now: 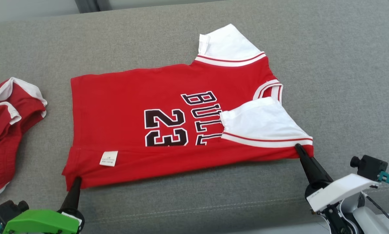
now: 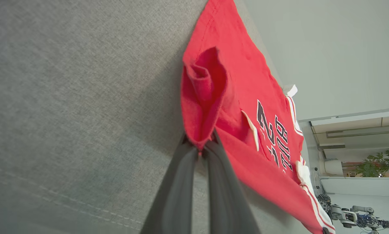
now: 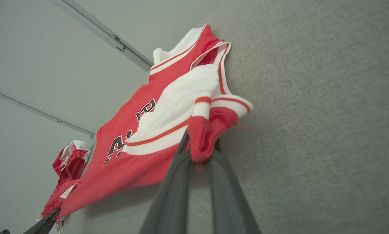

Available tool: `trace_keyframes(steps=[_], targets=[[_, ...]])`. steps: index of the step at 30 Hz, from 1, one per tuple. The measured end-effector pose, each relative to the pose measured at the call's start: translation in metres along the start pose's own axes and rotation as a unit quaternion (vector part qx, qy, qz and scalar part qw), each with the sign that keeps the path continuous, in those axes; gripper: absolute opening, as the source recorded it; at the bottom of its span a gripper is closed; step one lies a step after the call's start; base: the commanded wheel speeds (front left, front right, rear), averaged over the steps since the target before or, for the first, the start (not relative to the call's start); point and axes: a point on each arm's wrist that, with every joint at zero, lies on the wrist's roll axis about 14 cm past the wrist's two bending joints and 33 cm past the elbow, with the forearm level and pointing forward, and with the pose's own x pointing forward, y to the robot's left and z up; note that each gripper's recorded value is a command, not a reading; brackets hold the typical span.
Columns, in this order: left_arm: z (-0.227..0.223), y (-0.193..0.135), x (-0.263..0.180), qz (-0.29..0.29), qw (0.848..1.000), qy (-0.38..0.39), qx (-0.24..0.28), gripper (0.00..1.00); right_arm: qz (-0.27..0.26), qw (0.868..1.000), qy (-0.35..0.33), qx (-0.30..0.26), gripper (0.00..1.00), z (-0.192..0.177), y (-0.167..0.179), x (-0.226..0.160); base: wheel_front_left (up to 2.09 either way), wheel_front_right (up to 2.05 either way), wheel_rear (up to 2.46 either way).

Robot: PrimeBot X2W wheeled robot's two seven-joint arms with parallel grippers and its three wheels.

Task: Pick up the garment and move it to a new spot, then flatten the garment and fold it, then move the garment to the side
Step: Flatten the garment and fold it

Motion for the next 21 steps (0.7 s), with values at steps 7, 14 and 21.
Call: trace_keyframes(steps=[7,14,21], targets=[[-0.01,0.028,-0.014,0.046,0.999,0.011,0.003,0.0,-0.044,0.998,0.03,0.022,0.0,-0.025,-0.021,-0.025,0.0,0.0,0.0],[-0.014,0.041,-0.017,0.072,0.997,0.016,0.019,0.15,-0.054,0.997,0.041,0.027,0.0,-0.033,-0.024,-0.03,0.0,0.0,0.0],[-0.022,0.056,-0.021,0.103,0.994,0.026,0.015,1.0,-0.067,0.997,0.038,0.024,1.0,-0.031,-0.029,-0.031,0.0,0.0,0.0]])
